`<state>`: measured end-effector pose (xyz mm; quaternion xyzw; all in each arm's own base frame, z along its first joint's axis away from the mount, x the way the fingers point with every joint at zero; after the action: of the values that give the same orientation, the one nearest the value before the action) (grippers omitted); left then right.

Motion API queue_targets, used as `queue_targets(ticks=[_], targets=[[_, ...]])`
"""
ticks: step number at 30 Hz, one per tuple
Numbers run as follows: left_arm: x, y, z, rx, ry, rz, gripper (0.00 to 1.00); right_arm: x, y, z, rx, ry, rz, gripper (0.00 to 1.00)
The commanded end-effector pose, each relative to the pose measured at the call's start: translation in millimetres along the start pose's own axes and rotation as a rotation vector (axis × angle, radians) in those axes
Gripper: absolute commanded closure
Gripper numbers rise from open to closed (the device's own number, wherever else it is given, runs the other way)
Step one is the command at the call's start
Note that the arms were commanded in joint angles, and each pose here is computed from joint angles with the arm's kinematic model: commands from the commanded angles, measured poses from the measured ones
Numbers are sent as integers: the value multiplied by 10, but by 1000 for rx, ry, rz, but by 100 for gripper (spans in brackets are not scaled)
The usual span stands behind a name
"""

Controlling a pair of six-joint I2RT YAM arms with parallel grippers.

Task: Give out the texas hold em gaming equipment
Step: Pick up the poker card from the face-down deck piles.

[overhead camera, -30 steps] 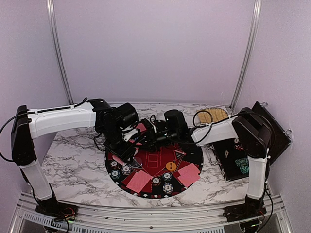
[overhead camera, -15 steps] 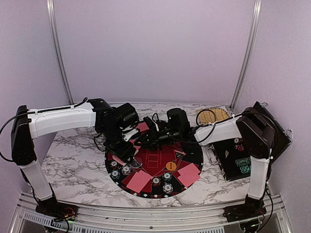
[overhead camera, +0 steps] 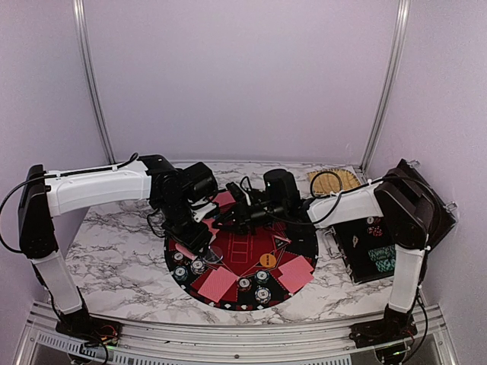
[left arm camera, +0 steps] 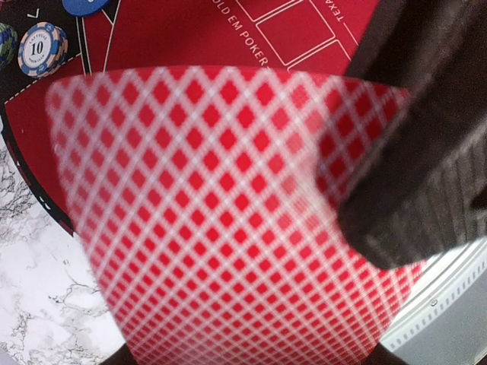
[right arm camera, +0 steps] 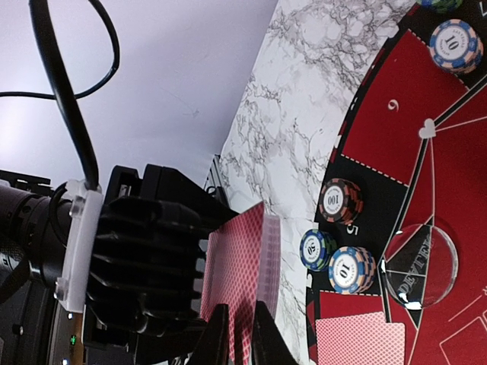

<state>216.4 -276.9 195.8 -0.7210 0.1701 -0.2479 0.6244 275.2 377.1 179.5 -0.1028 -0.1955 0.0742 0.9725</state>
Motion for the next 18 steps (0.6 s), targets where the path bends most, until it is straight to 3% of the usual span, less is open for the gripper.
queue_targets(ticks=[1, 18], targets=[[9, -19, 21, 9, -1, 13, 65, 74, -75, 119, 18, -31, -26, 92], [-12, -21, 44, 20, -9, 14, 65, 160, -243, 134, 28, -24, -75, 99]])
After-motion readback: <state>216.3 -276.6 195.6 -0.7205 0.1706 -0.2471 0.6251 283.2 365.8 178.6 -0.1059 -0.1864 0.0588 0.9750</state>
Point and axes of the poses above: each gripper's point midway between its finger pads, its own y axis out along the fingers, its own z axis along the line the jaws close on, x = y × z, the point moved 8 cm from there along -y, back along the fingers, and after that the axes turned 3 degrees about -y, right-handed, at the moved point
